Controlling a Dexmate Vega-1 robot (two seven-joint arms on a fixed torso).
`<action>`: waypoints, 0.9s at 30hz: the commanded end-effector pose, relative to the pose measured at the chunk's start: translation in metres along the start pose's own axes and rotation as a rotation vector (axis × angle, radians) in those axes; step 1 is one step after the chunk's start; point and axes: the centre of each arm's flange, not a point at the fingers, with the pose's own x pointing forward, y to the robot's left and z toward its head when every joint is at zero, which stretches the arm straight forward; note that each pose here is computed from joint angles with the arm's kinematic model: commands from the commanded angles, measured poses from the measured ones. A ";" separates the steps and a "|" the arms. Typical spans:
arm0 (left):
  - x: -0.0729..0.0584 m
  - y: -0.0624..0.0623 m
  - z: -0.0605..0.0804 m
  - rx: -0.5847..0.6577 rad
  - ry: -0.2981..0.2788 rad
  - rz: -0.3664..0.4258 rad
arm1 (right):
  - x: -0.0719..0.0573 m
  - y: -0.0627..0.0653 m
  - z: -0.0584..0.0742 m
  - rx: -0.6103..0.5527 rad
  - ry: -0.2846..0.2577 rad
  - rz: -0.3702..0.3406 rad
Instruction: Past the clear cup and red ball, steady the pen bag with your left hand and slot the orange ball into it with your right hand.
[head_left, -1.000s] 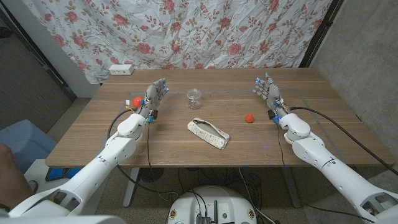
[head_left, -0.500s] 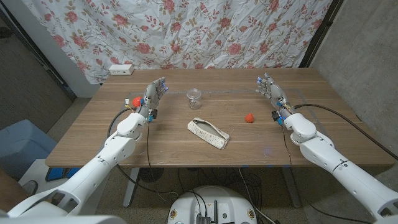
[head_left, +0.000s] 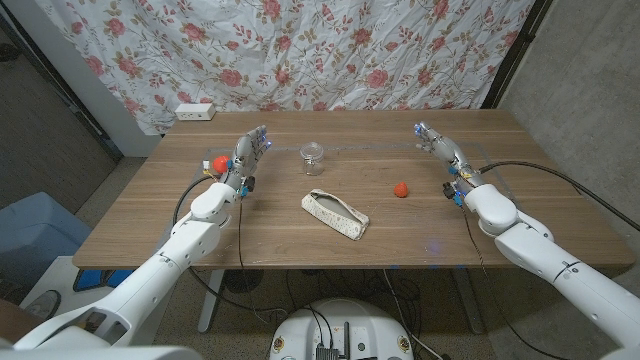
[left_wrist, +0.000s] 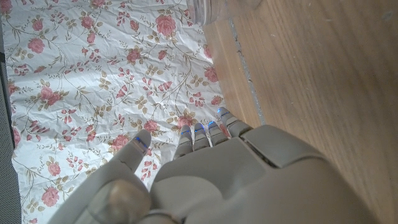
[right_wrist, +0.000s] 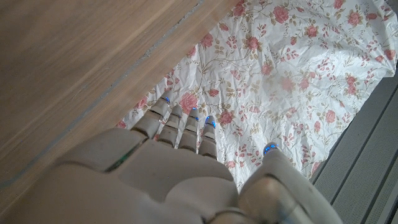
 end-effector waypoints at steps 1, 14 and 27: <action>-0.004 0.003 0.006 -0.002 0.004 0.017 | -0.008 0.000 0.006 -0.217 -0.028 0.043; -0.007 0.007 0.012 0.012 0.008 0.033 | -0.018 -0.008 0.016 -0.515 0.014 0.117; -0.008 0.010 0.015 0.027 0.011 0.053 | -0.019 -0.011 0.035 -0.672 0.043 0.223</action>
